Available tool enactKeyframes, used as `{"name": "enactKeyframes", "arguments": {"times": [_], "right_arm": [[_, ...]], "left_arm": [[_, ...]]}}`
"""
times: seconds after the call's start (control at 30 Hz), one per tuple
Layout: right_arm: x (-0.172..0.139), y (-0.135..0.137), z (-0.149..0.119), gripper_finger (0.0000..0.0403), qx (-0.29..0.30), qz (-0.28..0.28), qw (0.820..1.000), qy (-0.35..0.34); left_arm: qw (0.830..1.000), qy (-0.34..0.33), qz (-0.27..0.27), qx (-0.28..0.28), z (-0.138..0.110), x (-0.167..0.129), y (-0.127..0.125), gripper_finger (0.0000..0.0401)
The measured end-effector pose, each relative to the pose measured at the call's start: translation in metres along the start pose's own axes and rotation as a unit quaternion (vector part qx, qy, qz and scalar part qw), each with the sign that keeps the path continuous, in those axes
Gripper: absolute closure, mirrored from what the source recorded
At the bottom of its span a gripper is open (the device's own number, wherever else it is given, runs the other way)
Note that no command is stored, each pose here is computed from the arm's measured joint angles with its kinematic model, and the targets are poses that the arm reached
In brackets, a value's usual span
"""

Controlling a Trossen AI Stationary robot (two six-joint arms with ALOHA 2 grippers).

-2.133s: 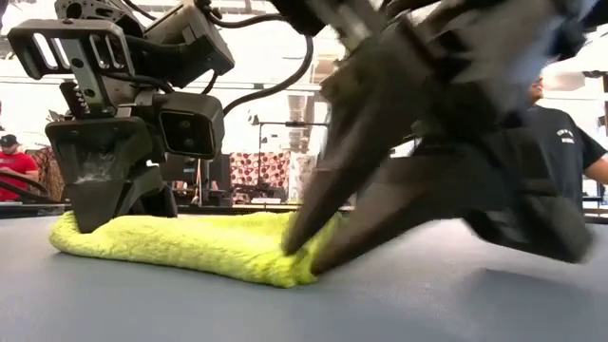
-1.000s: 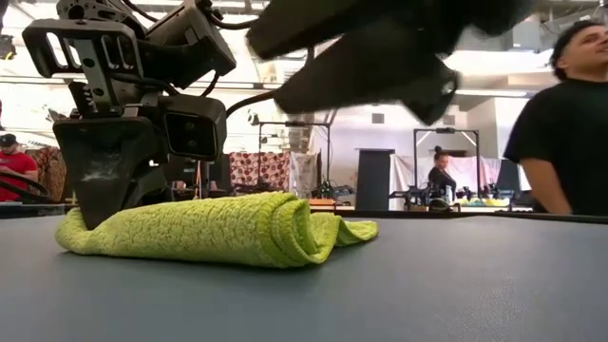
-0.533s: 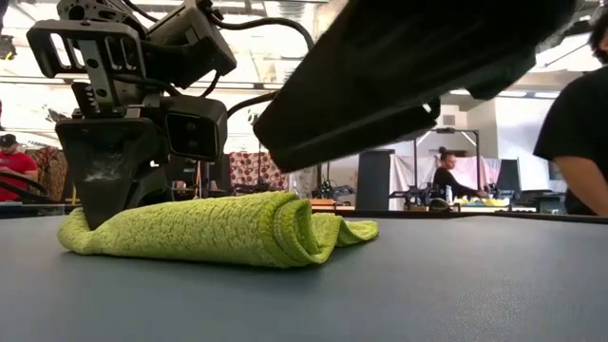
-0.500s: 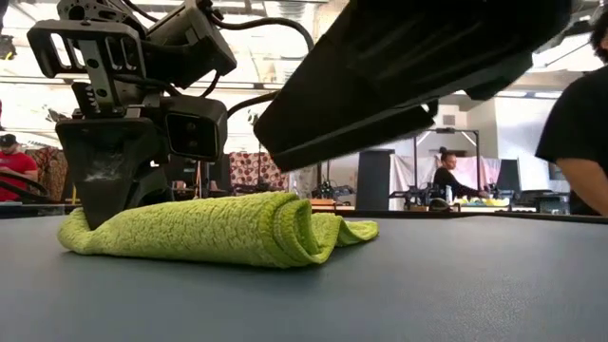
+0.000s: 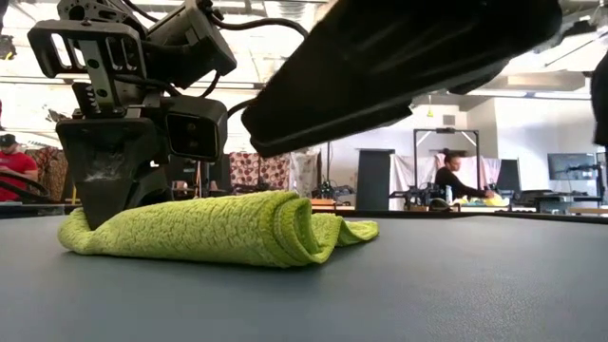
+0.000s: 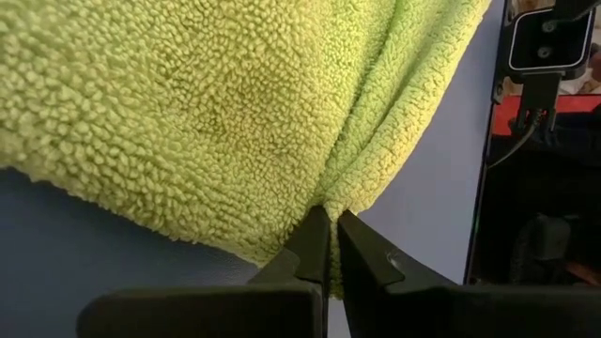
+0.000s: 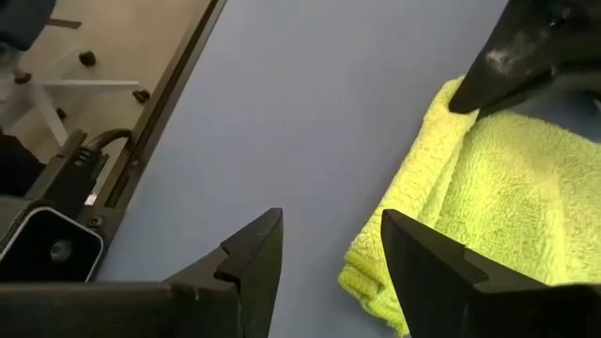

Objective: Roll towel
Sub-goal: Roll the green towel

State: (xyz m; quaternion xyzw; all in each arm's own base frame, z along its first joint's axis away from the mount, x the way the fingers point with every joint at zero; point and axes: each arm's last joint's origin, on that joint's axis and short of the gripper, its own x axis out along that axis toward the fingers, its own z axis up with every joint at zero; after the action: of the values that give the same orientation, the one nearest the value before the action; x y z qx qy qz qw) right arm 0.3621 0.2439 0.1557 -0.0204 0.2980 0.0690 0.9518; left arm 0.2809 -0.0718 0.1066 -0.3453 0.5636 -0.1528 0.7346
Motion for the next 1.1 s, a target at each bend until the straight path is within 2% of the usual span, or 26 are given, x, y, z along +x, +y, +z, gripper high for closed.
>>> {"name": "enactKeyframes", "arguments": {"times": [0.23,0.4,0.53,0.73,1.1], "right_arm": [[0.003,-0.005,0.004,0.0196,-0.007,0.031,0.999,0.0],[0.021,-0.004,-0.002,0.0196,-0.016,0.05,0.999,0.013],[0.033,-0.001,0.006,0.0196,-0.021,0.028,0.999,0.014],[0.029,-0.003,0.011,0.0205,-0.034,-0.019,0.999,0.03],[0.027,-0.002,0.004,0.0219,0.006,-0.029,0.998,0.058]], "left_arm": [[1.0,0.001,0.0,0.0,0.0,0.0,0.0,0.0401],[1.0,0.001,-0.001,0.0,0.0,0.0,0.0,0.0401],[1.0,0.001,0.0,-0.001,0.0,0.0,0.0,0.0401],[1.0,0.0,-0.001,0.0,0.0,0.0,0.0,0.0401],[1.0,0.001,0.0,0.0,0.0,0.0,0.0,0.0401]]}}
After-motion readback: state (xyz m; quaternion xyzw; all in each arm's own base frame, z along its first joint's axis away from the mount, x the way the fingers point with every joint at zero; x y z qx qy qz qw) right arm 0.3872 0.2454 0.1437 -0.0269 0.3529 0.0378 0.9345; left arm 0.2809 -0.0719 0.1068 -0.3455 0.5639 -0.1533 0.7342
